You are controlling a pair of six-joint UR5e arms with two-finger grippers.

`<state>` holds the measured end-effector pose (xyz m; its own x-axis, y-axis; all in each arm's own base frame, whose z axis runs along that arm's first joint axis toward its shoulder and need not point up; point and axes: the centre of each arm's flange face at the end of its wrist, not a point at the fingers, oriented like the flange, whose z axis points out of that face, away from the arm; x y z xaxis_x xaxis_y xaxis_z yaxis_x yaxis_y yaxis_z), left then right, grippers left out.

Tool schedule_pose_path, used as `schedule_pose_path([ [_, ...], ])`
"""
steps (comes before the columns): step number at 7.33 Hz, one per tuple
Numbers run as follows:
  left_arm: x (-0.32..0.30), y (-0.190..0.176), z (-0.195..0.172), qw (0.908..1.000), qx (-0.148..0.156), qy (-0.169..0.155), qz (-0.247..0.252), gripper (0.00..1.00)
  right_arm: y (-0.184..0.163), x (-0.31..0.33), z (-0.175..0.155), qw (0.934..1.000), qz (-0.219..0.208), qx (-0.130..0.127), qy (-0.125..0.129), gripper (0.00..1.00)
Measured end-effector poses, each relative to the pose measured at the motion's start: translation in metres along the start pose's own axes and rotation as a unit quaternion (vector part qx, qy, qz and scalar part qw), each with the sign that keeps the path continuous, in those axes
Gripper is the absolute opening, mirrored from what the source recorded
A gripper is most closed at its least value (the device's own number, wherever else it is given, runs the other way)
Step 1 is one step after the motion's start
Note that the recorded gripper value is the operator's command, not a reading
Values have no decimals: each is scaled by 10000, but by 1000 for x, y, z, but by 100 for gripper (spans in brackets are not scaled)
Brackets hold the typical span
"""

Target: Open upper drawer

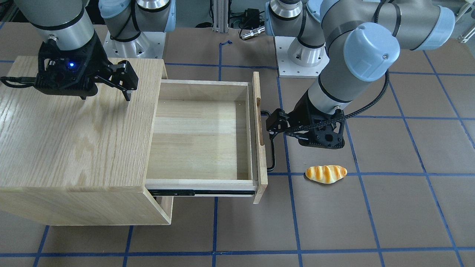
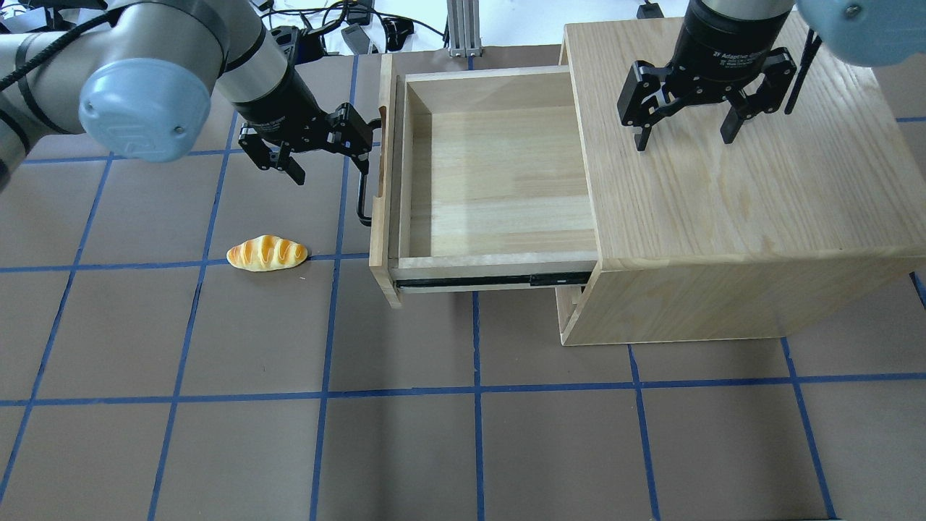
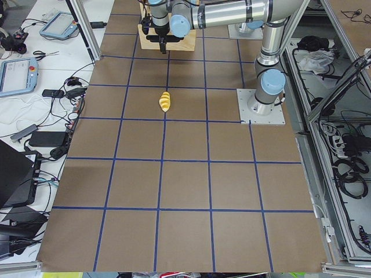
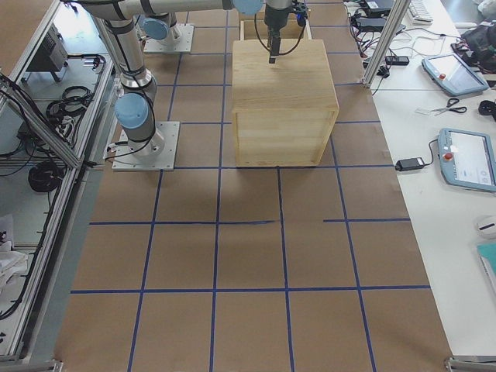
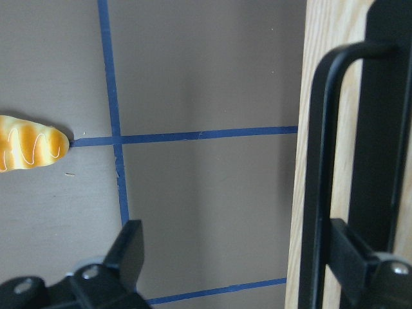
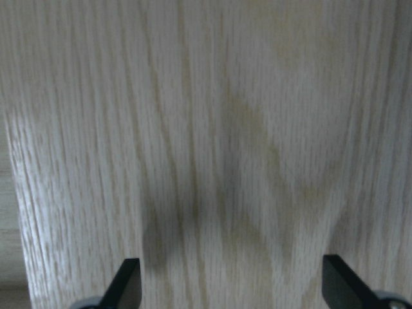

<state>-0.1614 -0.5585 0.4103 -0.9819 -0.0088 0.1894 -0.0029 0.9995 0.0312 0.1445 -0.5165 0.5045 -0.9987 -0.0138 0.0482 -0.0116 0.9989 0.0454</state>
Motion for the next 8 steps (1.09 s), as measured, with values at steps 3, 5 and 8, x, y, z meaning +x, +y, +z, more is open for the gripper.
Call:
schedule_pose_path([
  [3,-25,29,-92,9983,60,-553,-173,100,0,0,0,10000,-5,-1,0,100],
  [5,-21,59,-127,9948,131,-1009,-26,100,0,0,0,10000,-4,-2,0,100],
  [8,-9,67,-129,9939,257,-1068,138,100,0,0,0,10000,-4,2,0,100],
])
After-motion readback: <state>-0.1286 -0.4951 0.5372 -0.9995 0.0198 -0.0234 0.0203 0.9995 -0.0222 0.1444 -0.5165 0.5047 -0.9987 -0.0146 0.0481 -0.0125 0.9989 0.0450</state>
